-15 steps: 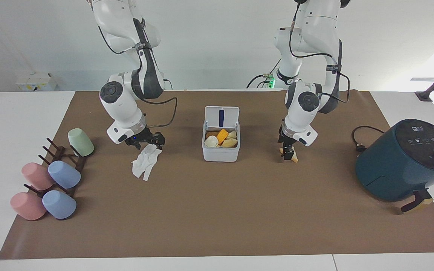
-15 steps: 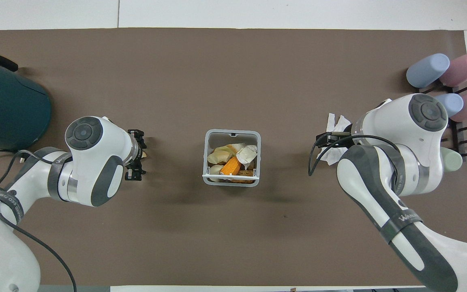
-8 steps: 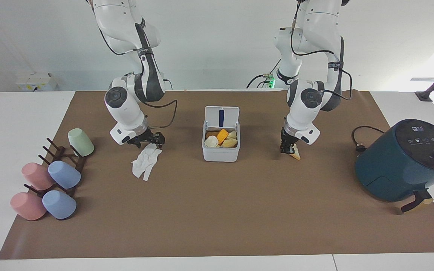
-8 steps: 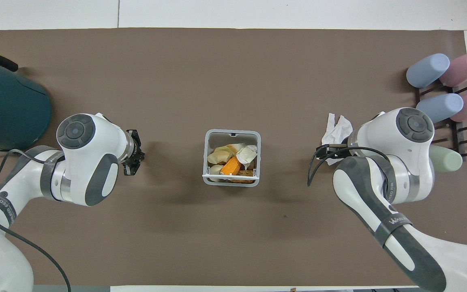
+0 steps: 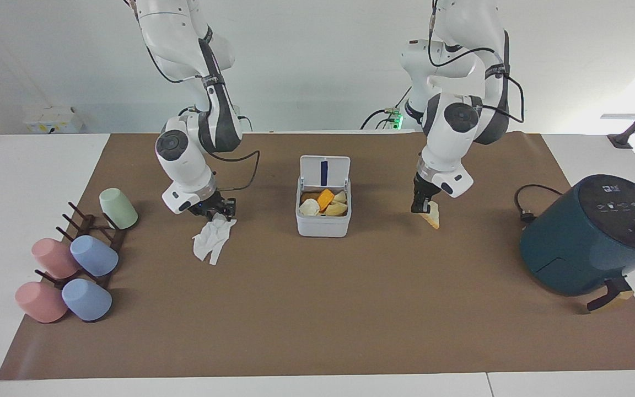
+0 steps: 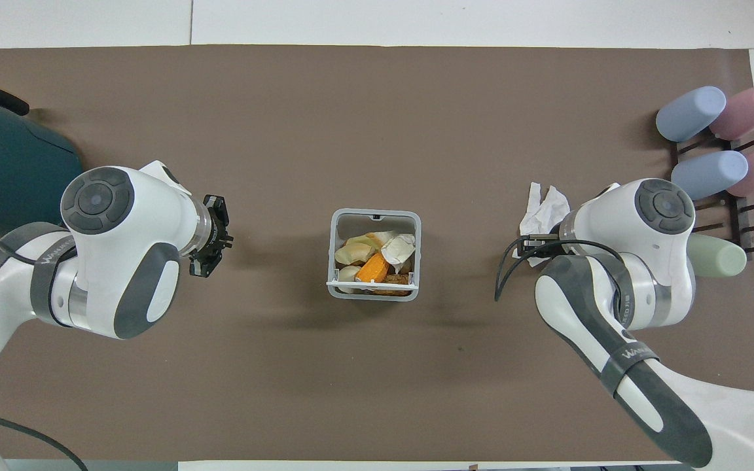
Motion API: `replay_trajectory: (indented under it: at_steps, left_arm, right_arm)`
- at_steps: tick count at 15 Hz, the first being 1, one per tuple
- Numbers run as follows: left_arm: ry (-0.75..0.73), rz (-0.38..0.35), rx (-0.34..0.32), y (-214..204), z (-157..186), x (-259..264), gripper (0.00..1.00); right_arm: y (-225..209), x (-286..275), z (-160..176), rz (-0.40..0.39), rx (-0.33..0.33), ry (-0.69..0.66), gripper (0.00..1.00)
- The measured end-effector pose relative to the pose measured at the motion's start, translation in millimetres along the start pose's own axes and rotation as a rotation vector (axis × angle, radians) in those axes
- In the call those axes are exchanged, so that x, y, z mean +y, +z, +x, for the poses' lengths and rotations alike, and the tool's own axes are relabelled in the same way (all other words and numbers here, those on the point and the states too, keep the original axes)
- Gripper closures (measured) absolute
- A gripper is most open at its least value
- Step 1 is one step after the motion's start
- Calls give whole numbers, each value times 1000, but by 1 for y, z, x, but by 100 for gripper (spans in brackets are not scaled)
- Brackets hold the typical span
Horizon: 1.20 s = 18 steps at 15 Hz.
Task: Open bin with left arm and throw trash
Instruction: 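Lift the cracker with the left gripper while the right gripper grasps the paper, then carry the cracker over the bin and release it with the left gripper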
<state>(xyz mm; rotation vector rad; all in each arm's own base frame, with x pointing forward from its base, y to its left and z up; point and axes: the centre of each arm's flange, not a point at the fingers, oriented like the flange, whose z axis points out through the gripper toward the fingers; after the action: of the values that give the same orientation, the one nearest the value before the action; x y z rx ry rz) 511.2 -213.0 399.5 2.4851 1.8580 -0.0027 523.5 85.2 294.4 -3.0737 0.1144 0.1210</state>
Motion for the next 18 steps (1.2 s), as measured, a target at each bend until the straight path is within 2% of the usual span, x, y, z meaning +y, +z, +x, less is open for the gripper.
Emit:
replay_trajectory:
  at_steps: [2, 5, 9, 12, 15, 16, 18]
  left_arm:
    - [67, -47, -16, -31, -42, 5, 93]
    - [123, -120, -97, -64, -101, 11, 93]
    - [131, -230, -214, -76, -157, 18, 93]
    - [103, -237, -249, -69, -185, 13, 93]
    - [85, -219, -258, -60, -204, 7, 94]
    - [82, -216, -259, -59, -207, 6, 88]
    - [77, -213, -259, -58, -207, 6, 69]
  right_arm:
    - [2, 0, 0, -2, -3, -1, 68]
    - [-3, 0, 2, -31, -7, -29, 98]
    - [-30, -3, 16, -64, -32, -54, 99]
    - [-58, -8, 25, -72, -52, -62, 99]
    - [-108, -17, 35, -77, -85, -70, 99]
    - [-124, -22, 37, -77, -88, -75, 99]
    - [-151, -30, 40, -76, -86, -86, 99]
